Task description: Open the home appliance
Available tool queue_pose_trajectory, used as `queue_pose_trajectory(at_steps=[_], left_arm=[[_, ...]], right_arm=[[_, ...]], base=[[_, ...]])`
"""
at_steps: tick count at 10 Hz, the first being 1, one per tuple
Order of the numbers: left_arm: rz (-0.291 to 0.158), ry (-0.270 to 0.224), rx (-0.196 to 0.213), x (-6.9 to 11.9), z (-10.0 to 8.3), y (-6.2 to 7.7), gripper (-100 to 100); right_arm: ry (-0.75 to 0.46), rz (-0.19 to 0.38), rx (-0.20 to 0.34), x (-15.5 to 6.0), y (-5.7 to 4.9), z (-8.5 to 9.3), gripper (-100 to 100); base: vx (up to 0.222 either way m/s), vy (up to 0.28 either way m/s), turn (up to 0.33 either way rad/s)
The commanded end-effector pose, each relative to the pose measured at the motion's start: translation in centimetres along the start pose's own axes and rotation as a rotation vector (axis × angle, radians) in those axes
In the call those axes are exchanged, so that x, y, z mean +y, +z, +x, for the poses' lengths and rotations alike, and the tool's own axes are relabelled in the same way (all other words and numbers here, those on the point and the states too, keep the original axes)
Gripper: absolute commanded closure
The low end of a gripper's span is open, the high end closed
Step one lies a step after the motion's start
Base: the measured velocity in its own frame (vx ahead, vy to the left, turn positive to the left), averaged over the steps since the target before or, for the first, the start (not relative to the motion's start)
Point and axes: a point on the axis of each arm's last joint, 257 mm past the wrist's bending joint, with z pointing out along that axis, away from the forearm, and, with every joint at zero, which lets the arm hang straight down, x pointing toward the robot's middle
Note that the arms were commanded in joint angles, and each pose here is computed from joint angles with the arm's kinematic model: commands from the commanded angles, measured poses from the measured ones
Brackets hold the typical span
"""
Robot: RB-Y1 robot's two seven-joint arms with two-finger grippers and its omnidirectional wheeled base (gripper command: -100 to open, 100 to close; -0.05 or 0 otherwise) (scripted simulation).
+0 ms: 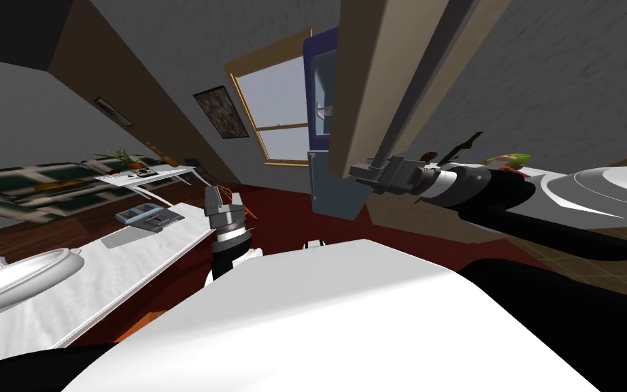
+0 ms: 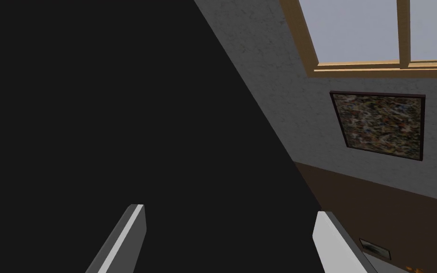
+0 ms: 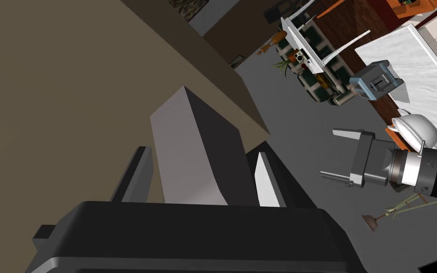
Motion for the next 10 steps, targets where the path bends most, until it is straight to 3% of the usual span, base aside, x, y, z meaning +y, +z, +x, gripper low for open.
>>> queue_pose_trajectory(at_steps=[1, 6, 7, 10], left_arm=[[0.000, 0.000, 0.000, 0.0, 0.0, 0.0, 0], [0.000, 0.000, 0.000, 0.0, 0.0, 0.0, 0], [0.000, 0.000, 0.000, 0.0, 0.0, 0.0, 0], [0.000, 0.000, 0.000, 0.0, 0.0, 0.0, 0]], right_arm=[[0.000, -0.037, -0.040, 0.8, 0.2, -1.0, 100], [-0.001, -0.088, -0.091, 2.1, 0.3, -2.3, 100], [0.002, -0.107, -0.097, 1.8, 0.6, -3.1, -100], [0.001, -0.121, -0.108, 0.9, 1.1, -4.5, -100]], base=[[-0.163, -0.260, 0.178], [-0.157, -0.210, 0.100], [-0.063, -0.083, -0.081], [0.023, 0.020, -0.077]])
